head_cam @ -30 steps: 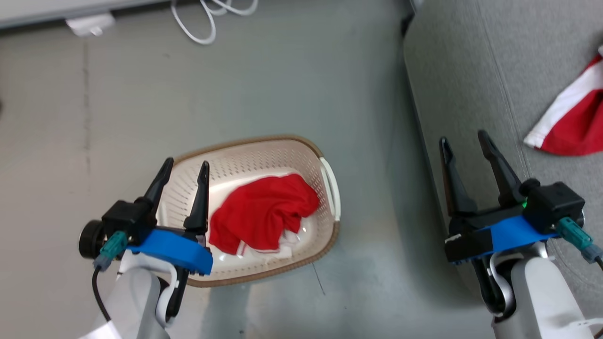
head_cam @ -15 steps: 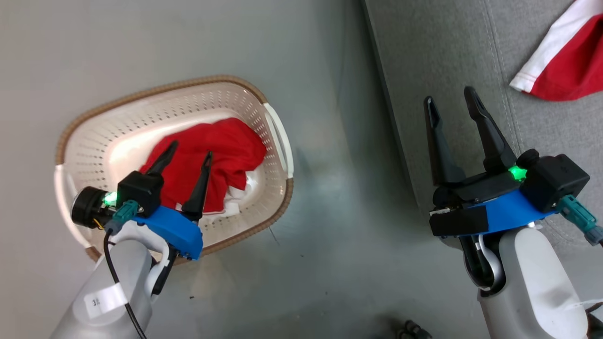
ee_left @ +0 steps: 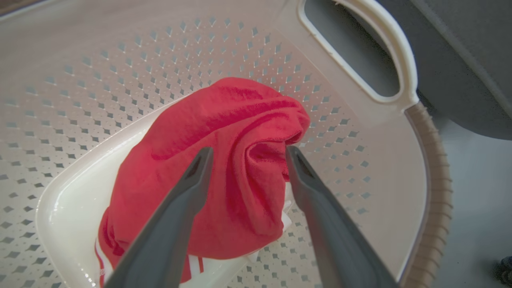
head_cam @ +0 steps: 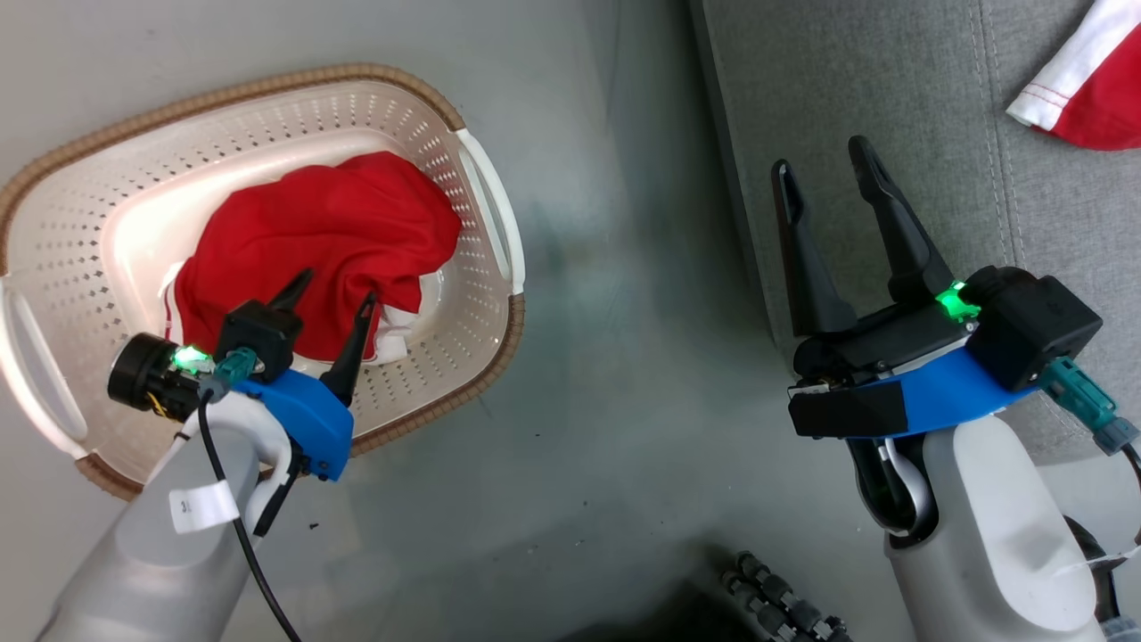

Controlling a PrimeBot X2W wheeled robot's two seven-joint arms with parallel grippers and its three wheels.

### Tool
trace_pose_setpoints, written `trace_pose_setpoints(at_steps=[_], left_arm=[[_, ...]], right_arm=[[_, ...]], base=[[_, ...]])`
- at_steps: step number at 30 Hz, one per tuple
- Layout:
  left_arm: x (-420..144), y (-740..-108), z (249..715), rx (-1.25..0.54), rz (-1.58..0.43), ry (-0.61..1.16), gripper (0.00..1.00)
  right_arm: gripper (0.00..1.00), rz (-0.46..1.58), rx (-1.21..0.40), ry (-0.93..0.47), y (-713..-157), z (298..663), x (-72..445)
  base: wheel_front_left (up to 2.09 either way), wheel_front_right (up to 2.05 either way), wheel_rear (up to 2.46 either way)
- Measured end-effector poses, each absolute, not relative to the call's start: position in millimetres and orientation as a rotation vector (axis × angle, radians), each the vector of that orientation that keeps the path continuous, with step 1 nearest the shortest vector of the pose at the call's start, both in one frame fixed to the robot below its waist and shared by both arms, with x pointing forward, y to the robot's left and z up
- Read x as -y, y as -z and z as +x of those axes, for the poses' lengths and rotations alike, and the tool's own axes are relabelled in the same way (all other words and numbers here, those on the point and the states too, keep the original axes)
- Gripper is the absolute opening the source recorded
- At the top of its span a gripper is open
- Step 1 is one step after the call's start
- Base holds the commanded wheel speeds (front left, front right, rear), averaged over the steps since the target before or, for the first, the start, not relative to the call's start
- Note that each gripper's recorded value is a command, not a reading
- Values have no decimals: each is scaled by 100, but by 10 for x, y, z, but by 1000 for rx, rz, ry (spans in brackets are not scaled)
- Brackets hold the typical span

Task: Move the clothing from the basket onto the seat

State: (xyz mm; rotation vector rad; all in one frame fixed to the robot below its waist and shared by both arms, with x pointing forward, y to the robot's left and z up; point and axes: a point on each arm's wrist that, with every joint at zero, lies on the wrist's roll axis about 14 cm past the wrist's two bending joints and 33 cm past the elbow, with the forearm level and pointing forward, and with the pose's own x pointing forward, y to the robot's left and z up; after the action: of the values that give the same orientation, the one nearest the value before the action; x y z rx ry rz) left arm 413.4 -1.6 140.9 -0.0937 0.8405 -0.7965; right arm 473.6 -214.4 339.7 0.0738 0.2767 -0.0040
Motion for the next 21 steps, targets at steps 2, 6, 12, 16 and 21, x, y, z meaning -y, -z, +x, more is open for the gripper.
trace_pose_setpoints(at_steps=[2, 6, 12, 16, 21], left_arm=[[22, -1339, 4134, -855, -86, 803, 100], [-20, -1178, 4139, -893, -64, 796, 100], [-8, -966, 4219, -920, -49, 789, 100], [39, -848, 4208, -945, -49, 794, 100], [103, -782, 4179, -965, -45, 804, 100]], right_arm=[[100, 75, -287, 1, -3351, 4729, 2135], [100, 87, -292, -6, -3305, 4738, 2106], [100, 101, -306, -5, -3211, 4747, 2105], [100, 104, -318, 7, -3163, 4724, 2141], [100, 105, -321, 14, -3140, 4718, 2162]], base=[[0, 0, 0], [0, 0, 0], [0, 0, 0], [0, 0, 0], [0, 0, 0]])
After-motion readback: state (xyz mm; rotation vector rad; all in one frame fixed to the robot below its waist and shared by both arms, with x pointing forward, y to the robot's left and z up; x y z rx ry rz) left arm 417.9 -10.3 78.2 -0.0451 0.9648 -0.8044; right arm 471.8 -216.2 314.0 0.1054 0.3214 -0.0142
